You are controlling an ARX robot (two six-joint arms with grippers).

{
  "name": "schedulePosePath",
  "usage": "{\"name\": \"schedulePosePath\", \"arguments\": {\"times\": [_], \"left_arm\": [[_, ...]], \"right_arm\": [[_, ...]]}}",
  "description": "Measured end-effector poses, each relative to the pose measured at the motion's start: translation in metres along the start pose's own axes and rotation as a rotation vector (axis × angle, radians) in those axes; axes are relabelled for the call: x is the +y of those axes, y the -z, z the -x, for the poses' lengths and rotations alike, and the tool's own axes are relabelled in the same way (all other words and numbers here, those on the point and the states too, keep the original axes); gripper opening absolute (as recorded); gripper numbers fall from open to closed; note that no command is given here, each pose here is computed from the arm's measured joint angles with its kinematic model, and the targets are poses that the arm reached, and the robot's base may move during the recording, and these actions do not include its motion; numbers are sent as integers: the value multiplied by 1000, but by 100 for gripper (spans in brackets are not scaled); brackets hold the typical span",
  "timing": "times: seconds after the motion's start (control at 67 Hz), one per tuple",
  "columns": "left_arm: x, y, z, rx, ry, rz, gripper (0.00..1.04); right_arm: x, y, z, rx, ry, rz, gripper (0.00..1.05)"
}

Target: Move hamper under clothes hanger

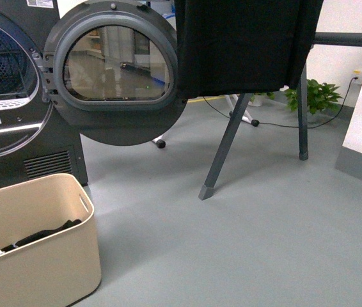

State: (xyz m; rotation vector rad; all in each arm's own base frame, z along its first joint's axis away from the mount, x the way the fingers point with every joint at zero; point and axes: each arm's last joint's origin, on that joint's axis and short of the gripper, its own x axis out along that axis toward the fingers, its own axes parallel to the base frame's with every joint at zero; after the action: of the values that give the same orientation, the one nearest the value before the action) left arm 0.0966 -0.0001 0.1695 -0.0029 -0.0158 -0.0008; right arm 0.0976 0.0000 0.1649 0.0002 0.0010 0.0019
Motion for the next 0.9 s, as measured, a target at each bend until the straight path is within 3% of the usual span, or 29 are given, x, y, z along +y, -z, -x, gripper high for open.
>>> {"name": "schedulePosePath", "arguments": {"times": [0.896], "left_arm": [[0,0,0,1,0,0,98]], "right_arm": [[0,0,0,1,2,0,97]]}}
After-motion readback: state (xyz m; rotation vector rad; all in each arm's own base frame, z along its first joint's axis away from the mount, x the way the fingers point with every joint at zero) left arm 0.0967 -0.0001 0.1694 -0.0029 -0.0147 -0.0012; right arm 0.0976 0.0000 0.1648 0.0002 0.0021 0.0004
